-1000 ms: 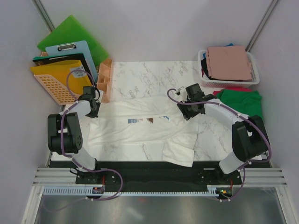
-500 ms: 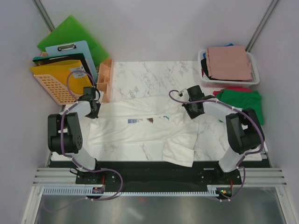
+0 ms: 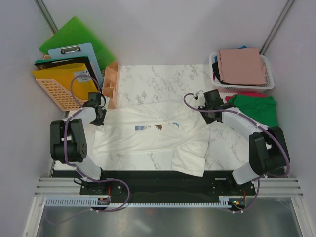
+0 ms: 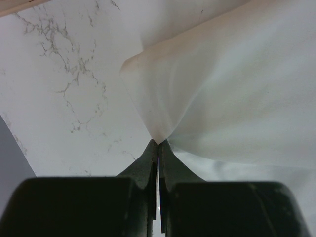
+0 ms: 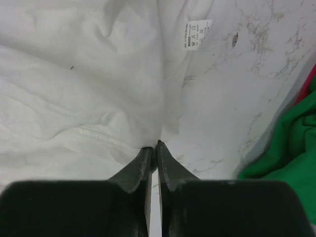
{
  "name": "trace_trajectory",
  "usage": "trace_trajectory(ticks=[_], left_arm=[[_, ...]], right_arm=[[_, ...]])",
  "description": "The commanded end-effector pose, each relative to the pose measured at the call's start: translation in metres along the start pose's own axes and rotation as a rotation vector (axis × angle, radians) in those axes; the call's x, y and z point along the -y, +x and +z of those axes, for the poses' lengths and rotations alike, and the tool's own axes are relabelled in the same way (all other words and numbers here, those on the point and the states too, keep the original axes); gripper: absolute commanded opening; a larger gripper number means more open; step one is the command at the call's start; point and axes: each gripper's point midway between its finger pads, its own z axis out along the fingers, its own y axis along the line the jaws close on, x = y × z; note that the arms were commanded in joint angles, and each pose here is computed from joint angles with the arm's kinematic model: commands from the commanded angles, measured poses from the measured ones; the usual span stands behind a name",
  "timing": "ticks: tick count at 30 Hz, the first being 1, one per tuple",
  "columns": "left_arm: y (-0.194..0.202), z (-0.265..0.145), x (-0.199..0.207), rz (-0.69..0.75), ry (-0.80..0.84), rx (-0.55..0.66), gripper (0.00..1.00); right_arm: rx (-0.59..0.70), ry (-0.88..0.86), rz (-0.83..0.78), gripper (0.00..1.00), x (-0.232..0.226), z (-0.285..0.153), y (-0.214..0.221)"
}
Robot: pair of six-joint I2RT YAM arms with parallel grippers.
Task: Fold and stack the t-shirts
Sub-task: Fold the tshirt
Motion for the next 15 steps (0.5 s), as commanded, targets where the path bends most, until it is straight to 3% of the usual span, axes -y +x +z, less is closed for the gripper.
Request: trace_trajectory(ticks=[1,2,4,5,11,15], left_arm=[[-0.016,-0.006,-0.008,0.008,-0.017,0.063,0.02],[-0.015,-0.007,-0.008,0.008,-0.017,0.063,0.02],[-0.015,-0.007,-0.009,0.010,-0.023,0.064,0.02],[-0.015,-0.007,-0.009,0.012,-0.024,0.062,0.02],[-0.015,-0.008,-0.011,0.017,-0.028,0.065,0.02],[-0.017,-0.008,-0.008,0.011,-0.017,0.070,0.02]], right_arm=[[-0.004,0.001,-0.018,0.16,0.002,-0.016,0.005],[-0.007,-0.004,-0.020,0.36,0.002,-0.018,0.006],[-0.012,-0.009,-0.024,0.43,0.000,-0.024,0.010],[-0.014,-0.009,-0.021,0.56,0.001,-0.026,0.012],[0.014,0.003,-0.019,0.61,0.005,-0.050,0.017],[0.051,0.028,-0.001,0.56,0.014,-0.053,0.004]])
